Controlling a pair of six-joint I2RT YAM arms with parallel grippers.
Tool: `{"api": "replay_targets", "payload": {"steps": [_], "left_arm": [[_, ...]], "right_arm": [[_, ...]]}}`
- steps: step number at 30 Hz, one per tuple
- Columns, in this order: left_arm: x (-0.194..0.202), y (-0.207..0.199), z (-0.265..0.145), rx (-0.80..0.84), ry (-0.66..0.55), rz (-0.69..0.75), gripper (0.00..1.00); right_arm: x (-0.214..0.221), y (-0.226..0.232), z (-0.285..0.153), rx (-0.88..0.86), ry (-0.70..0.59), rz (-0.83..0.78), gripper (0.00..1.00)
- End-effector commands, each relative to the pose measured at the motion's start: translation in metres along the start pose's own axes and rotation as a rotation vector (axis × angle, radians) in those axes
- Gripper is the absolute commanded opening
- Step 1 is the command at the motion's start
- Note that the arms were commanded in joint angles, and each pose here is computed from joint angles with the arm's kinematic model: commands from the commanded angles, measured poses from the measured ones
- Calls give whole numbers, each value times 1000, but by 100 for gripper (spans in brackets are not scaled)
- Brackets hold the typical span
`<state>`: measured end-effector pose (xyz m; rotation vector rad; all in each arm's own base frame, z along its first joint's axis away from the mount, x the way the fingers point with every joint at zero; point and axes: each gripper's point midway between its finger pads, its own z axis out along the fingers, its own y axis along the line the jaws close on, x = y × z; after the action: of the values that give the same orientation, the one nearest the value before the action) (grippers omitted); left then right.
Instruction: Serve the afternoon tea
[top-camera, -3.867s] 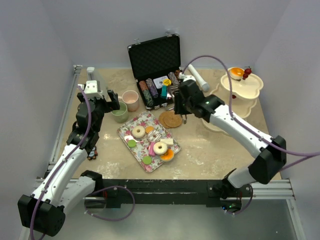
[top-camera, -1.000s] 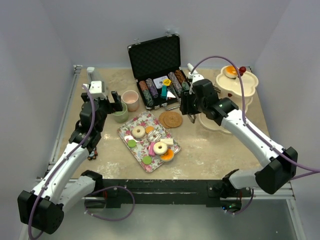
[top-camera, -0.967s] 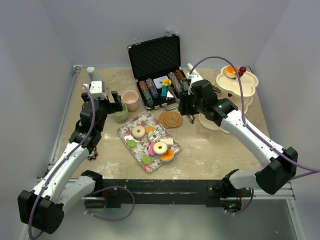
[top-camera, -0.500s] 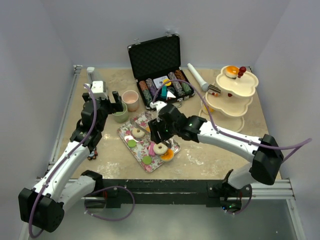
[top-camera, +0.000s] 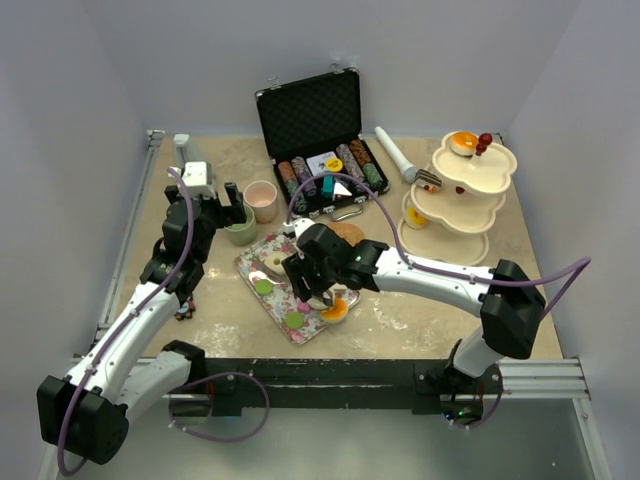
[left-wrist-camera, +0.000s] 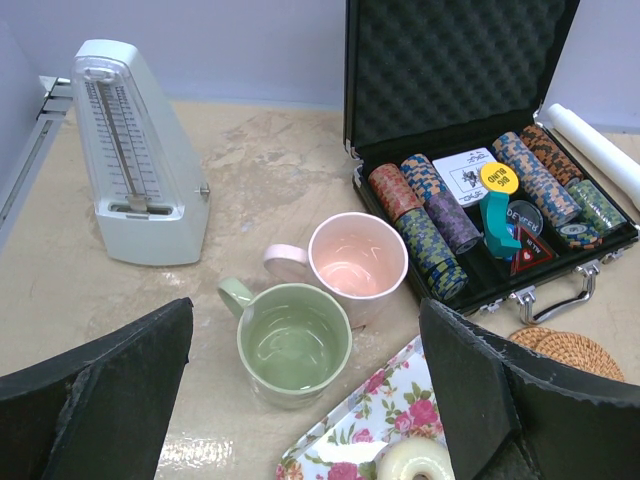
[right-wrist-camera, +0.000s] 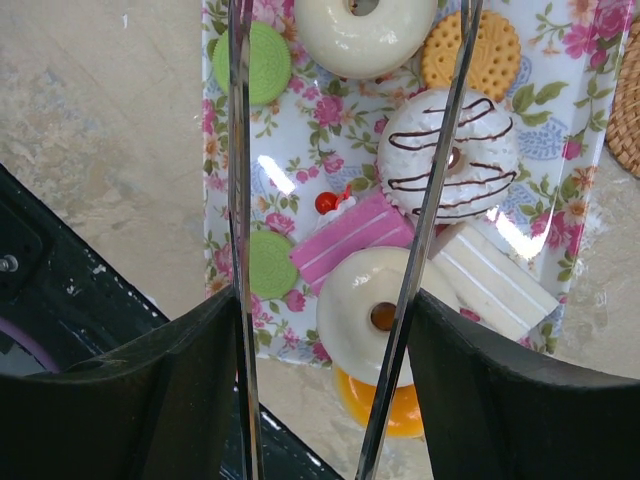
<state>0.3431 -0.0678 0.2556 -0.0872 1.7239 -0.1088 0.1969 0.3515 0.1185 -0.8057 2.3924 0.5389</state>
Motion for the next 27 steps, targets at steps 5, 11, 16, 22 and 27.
{"api": "replay_targets", "payload": {"steps": [5, 11, 16, 22, 27], "left_arm": [[-30, -5, -1, 13, -66, -5, 100], [-29, -6, -1, 16, -66, -6, 100], [-29, -6, -1, 16, -65, -6, 100], [-29, -6, -1, 16, -63, -5, 100], [-29, -6, 0, 13, -62, -3, 100]], "right_arm": [[-15, 11, -4, 19, -35, -27, 64], [-4, 4, -2, 60, 1, -37, 64], [0, 2, 0, 86, 9, -44, 61], [-10, 4, 0, 89, -17, -47, 53], [-22, 0, -4, 127, -50, -37, 41]]}}
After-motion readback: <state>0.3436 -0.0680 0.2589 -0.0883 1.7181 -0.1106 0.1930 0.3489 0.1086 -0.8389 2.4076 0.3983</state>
